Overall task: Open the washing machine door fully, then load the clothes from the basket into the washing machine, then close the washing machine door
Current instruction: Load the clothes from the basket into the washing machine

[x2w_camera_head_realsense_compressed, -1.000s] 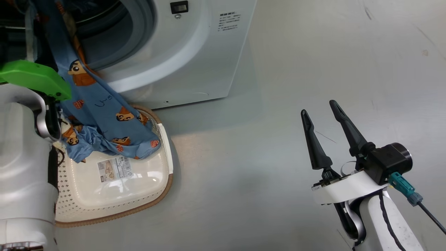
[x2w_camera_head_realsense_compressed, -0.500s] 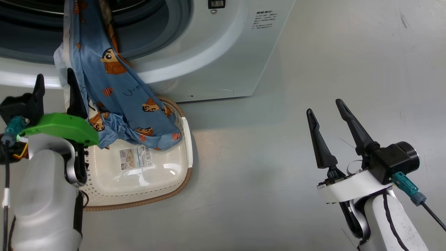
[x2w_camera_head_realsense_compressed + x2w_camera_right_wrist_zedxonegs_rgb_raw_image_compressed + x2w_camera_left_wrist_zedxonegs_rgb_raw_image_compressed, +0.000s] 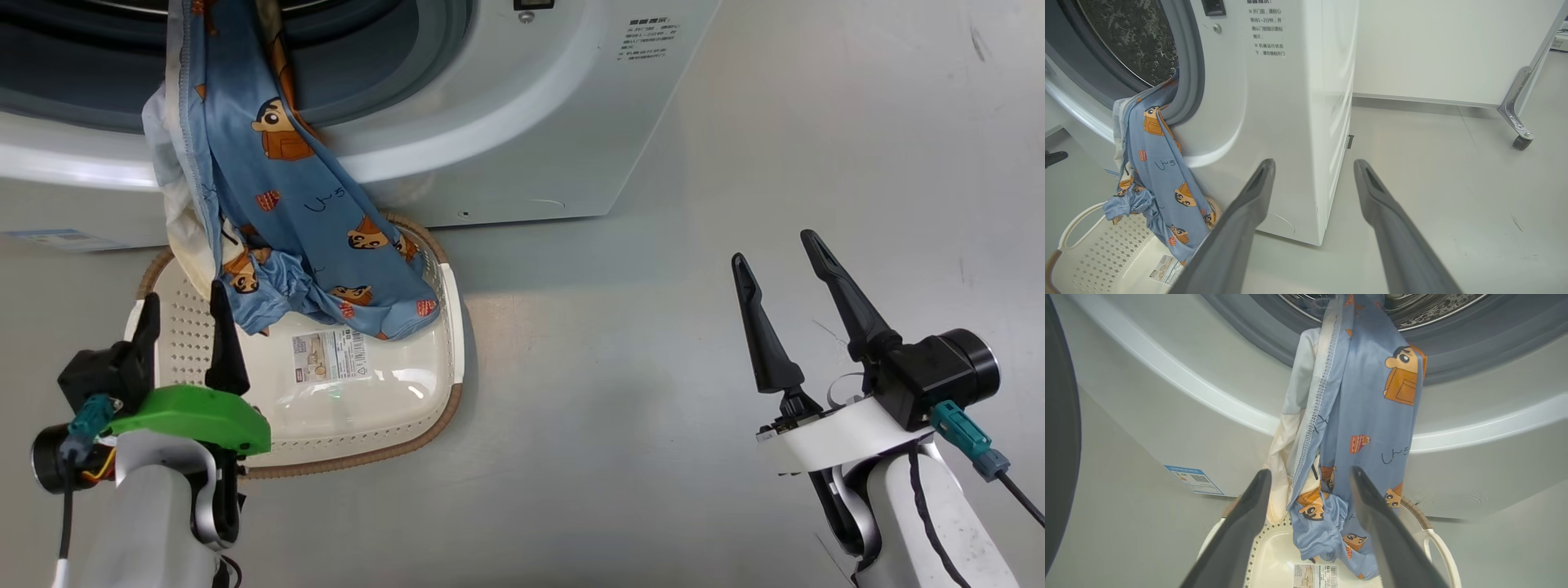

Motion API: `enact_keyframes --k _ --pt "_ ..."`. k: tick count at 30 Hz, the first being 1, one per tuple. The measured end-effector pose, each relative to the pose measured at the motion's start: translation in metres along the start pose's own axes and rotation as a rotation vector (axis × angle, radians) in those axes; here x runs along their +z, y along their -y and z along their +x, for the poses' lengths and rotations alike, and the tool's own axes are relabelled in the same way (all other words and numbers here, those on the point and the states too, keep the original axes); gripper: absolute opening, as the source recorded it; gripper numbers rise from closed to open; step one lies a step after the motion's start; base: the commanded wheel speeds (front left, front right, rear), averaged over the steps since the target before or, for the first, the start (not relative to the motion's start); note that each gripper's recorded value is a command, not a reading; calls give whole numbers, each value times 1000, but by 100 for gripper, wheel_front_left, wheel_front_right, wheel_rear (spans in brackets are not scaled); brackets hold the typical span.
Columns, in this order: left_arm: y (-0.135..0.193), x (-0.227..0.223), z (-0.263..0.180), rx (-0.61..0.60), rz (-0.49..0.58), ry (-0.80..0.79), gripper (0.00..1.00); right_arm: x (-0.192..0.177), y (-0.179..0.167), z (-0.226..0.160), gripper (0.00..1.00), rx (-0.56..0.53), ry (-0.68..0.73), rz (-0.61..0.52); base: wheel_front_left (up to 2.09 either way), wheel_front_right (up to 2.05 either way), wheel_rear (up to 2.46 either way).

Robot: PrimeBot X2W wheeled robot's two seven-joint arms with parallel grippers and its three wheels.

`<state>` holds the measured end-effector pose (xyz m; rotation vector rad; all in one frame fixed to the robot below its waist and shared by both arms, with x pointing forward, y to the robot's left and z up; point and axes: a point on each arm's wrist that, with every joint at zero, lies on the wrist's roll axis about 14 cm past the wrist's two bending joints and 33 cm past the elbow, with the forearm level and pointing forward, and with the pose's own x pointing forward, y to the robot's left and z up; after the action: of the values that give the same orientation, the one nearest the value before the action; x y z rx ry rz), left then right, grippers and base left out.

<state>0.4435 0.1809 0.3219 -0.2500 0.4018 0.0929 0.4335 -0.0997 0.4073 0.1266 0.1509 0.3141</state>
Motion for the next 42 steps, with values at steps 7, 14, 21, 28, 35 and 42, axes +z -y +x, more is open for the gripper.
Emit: enact_keyframes --k 7,14,21,28,35,42 --pt "-2 -10 -6 -2 -60 -17 100 -6 -8 4 100 27 -11 9 0 0 0" --pt "9 -35 -8 -41 -144 -88 100 -8 -1 4 100 10 -17 2 0 0 0" --pt "21 -59 -7 -70 -198 -177 100 -12 7 0 100 -16 -33 -2 0 0 0" --pt "25 -75 0 -65 -243 -237 100 -16 15 -2 100 -37 -44 -7 0 0 0" --pt "27 -75 18 -68 -263 -242 100 -18 21 1 100 -49 -47 -19 0 0 0" --pt "18 -81 31 -51 -260 -262 100 -26 26 1 100 -59 -66 -25 0 0 0"
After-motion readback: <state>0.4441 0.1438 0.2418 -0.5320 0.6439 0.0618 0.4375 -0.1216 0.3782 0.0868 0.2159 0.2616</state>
